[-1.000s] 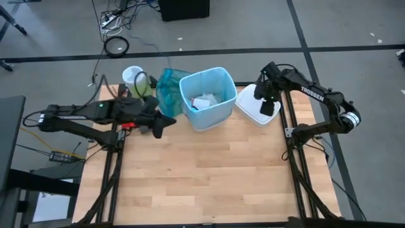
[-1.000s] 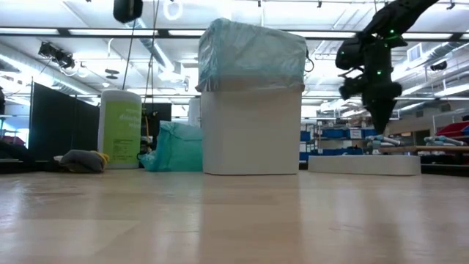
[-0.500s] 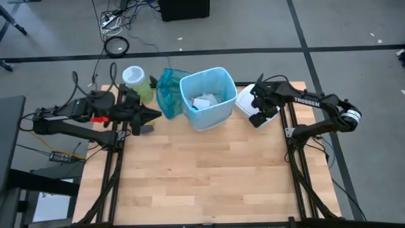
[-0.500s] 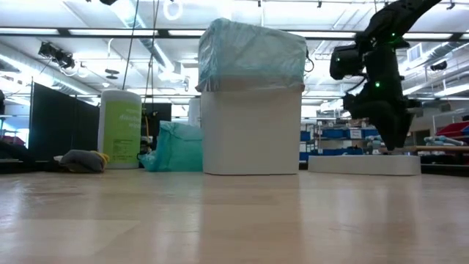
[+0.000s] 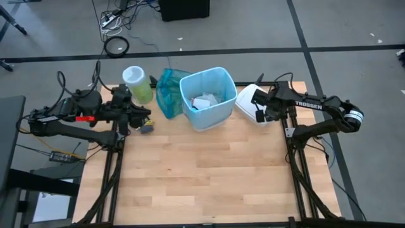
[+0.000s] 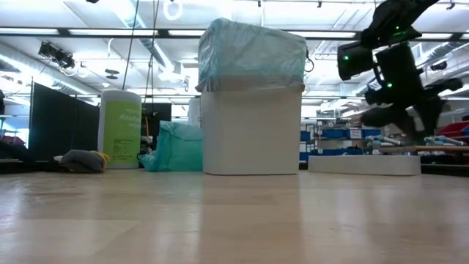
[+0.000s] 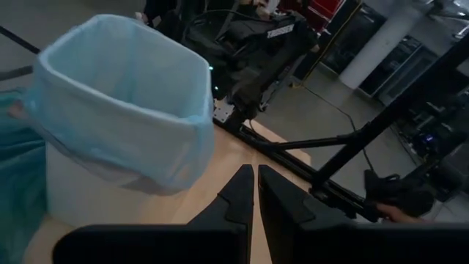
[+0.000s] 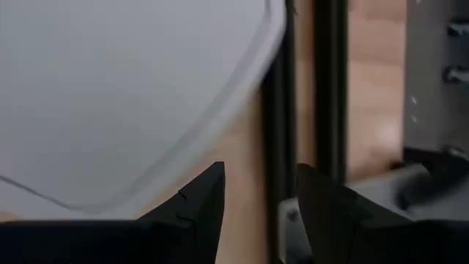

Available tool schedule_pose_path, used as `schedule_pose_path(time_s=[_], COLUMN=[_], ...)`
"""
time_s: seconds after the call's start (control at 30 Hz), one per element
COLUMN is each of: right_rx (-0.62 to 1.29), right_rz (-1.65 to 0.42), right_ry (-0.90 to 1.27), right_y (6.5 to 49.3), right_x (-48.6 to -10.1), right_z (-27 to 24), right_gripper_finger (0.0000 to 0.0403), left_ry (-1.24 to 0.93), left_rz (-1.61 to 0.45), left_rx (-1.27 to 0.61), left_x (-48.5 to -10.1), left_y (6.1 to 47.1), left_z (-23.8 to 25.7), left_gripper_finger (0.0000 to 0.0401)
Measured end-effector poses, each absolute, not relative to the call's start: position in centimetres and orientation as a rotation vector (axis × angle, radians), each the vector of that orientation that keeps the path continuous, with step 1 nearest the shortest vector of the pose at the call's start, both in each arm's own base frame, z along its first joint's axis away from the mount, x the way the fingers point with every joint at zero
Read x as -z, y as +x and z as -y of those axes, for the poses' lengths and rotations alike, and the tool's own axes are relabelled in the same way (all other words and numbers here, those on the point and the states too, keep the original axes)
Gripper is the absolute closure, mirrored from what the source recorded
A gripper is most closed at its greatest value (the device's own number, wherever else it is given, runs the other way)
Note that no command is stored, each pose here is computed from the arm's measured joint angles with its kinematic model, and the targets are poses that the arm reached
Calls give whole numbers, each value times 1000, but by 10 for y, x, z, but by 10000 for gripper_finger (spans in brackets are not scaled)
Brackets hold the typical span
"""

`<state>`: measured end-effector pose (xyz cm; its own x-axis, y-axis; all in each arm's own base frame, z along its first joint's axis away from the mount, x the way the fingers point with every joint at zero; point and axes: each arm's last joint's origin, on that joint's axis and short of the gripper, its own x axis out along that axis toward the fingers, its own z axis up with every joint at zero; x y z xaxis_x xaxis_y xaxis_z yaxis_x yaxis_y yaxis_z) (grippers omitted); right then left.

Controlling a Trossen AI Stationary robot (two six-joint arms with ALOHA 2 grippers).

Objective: Place trash/remove bag and relplace
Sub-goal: Put the white trash lid on the white trash bin

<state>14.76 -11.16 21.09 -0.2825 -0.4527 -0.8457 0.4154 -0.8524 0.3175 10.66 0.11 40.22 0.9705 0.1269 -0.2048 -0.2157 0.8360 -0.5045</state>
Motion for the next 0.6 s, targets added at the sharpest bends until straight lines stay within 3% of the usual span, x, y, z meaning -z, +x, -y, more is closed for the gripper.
schedule_pose_path(time_s=[0.6], right_rx=[2079], right_rz=[236], right_ry=[1595], right_y=[142], right_x=[-167], right_z=[118], right_gripper_finger=[251], left_ry=[-499], left_rz=[-143], left_rx=[-250], left_x=[-403], left_y=[105], left_z=[-3], left_gripper_finger=[371])
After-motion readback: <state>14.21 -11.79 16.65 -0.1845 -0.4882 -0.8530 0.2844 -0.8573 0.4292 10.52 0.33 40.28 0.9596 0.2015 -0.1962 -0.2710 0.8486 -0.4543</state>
